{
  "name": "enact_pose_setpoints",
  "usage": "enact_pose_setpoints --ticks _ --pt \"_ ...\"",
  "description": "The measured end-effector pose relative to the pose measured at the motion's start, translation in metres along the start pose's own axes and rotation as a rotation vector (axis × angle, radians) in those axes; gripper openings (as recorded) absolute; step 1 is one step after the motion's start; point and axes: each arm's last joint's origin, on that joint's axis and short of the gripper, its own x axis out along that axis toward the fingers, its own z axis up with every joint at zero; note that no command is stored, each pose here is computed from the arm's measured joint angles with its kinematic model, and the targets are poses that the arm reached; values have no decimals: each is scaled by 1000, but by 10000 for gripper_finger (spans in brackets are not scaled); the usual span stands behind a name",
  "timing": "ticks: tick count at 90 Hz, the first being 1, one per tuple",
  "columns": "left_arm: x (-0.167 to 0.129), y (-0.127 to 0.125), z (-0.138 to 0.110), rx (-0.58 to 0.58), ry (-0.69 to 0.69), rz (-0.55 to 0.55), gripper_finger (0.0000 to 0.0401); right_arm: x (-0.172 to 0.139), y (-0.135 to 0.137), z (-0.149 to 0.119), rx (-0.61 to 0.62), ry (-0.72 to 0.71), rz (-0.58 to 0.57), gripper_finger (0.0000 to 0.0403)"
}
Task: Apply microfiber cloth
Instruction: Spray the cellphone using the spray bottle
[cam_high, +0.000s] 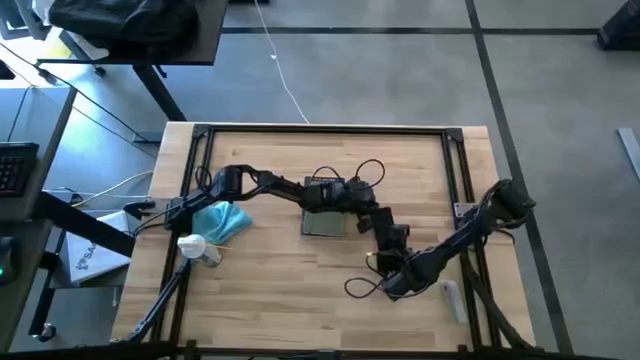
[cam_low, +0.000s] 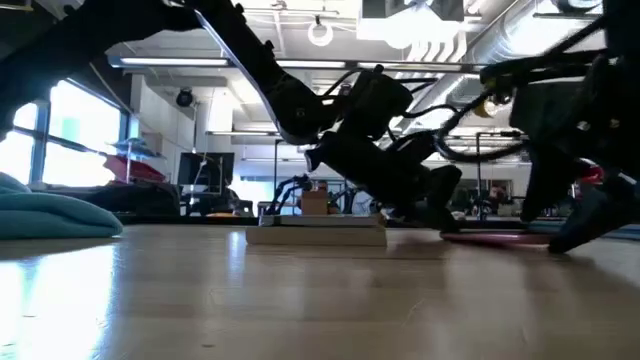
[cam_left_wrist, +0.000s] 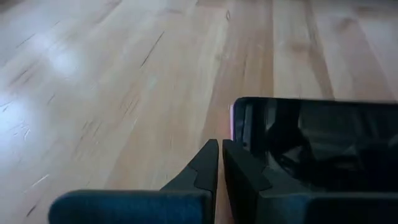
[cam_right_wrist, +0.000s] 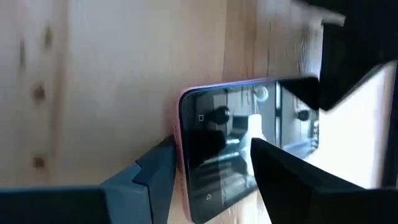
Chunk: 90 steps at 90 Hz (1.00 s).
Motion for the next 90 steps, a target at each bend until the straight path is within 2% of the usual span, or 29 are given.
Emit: enact_pose_setpoints --ticks 16,35,53,63,78,85,90 --pt "0 0 -1 2 1 -2 7 1 -1 1 -1 -32 -40 177" --pt "0 -1 -2 4 7 -38 7 3 -8 5 -47 -92 -180 177" --pt "0 -2 -2 5 16 -57 7 4 -10 6 -56 -91 -194 170" --pt "0 -2 -3 13 17 -55 7 4 -9 6 -52 -86 -181 137" --pt "0 -3 -3 22 19 -59 7 3 -10 5 -63 -74 -182 56" --pt "-7 -3 3 26 46 -124 7 -5 -15 10 -47 -55 -202 20" --pt "-14 -6 10 53 59 -151 7 -15 -19 15 -21 -17 -188 9"
